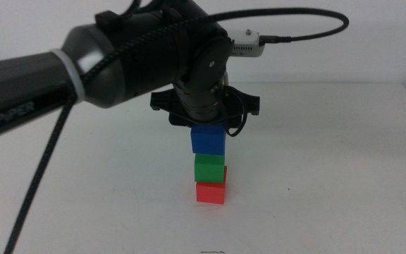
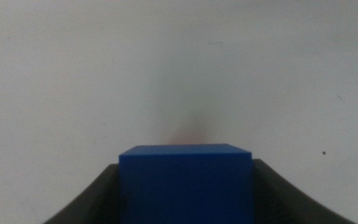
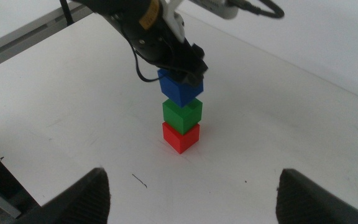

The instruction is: Stack red cubes first, then green, then blue cubes in a specific spot.

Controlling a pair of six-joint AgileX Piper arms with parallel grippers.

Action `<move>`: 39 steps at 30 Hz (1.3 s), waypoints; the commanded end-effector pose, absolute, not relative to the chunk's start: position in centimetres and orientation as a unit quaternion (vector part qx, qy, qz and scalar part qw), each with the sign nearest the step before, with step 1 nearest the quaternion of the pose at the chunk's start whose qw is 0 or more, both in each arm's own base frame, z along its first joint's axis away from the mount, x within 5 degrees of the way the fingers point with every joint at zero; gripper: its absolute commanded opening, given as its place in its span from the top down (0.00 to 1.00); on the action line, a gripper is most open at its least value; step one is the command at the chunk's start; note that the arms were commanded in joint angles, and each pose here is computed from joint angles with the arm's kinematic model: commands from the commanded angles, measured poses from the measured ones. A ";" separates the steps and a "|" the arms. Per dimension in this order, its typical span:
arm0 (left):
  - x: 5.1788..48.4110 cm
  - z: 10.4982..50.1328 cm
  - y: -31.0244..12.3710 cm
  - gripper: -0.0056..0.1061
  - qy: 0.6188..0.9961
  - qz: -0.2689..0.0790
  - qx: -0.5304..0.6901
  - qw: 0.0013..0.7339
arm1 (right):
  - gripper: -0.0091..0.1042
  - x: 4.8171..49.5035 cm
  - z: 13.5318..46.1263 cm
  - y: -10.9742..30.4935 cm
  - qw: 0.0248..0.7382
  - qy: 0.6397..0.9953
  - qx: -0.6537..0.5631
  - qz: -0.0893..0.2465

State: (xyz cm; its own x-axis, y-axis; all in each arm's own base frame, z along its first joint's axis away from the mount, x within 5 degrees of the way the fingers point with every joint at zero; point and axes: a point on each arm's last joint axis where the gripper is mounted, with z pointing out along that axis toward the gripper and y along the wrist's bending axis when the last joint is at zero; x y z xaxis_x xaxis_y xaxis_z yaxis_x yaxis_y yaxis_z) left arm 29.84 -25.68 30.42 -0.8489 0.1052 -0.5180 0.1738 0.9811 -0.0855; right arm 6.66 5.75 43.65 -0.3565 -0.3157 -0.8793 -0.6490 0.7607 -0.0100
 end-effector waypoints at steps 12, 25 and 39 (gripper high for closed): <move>30.4 31.1 -26.5 0.95 0.949 -0.092 0.062 0.297 | 0.27 6.8 44.8 5.7 0.520 0.782 -0.295 0.176; 30.3 30.9 -26.2 0.17 0.952 -0.078 0.061 0.289 | 0.27 6.8 44.8 5.7 0.520 0.782 -0.295 0.176; 27.0 39.1 -22.9 0.13 0.915 -0.142 0.051 0.374 | 0.27 6.8 44.8 5.7 0.520 0.782 -0.295 0.176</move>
State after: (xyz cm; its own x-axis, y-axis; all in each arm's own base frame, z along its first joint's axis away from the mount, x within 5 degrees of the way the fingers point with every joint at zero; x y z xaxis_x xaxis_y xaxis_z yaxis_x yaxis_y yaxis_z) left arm 28.22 -23.97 35.04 -0.7914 0.0362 -0.6102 0.1681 0.9727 -0.1603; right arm 6.66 5.75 43.65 -0.3565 -0.3157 -0.8793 -0.6490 0.7607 -0.0100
